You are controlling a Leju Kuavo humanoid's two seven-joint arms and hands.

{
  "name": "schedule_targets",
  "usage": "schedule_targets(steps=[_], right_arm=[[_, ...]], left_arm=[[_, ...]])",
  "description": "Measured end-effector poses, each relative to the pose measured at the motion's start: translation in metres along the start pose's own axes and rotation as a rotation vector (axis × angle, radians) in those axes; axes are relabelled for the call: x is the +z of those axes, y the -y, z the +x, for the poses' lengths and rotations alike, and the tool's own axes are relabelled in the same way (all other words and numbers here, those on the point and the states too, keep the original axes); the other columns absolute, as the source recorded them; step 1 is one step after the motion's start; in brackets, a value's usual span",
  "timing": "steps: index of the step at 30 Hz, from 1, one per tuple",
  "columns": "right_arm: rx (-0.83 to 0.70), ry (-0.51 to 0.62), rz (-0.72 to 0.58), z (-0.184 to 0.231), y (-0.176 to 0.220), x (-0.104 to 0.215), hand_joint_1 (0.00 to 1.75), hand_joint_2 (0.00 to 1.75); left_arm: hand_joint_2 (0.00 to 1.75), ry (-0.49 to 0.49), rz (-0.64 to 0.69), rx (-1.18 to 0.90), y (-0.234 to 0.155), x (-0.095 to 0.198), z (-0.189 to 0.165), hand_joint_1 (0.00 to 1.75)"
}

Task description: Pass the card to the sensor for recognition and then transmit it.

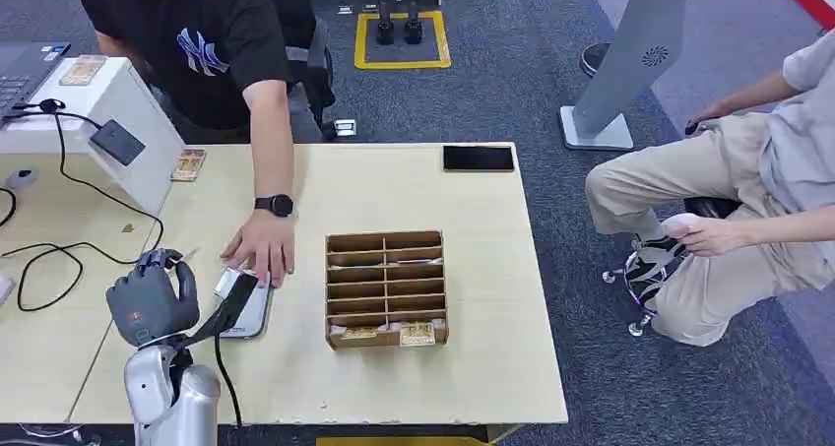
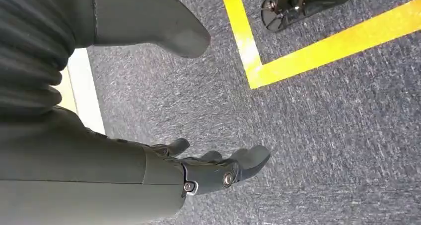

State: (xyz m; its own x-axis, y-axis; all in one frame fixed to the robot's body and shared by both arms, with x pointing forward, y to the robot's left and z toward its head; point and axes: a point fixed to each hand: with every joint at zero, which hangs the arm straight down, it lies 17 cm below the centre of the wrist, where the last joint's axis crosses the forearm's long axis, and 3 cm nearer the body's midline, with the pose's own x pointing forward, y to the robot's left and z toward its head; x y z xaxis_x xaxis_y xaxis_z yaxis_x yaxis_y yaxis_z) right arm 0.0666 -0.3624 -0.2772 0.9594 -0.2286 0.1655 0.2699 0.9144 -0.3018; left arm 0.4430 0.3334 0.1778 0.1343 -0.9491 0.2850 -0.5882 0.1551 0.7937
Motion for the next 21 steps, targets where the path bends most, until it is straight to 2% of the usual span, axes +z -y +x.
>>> schedule_targets(steps=[9, 21], right_arm=[[0.001, 0.000, -0.008, -0.001, 0.004, -0.001, 0.00, 1.75], [-0.009, -0.003, -0.016, -0.002, 0.007, -0.001, 0.00, 1.75]], left_arm=[[1.75, -0.018, -0.103, -0.083, 0.026, 0.032, -0.007, 1.75], [1.75, 0.064, -0.193, -0.107, 0.052, 0.061, 0.005, 1.75]])
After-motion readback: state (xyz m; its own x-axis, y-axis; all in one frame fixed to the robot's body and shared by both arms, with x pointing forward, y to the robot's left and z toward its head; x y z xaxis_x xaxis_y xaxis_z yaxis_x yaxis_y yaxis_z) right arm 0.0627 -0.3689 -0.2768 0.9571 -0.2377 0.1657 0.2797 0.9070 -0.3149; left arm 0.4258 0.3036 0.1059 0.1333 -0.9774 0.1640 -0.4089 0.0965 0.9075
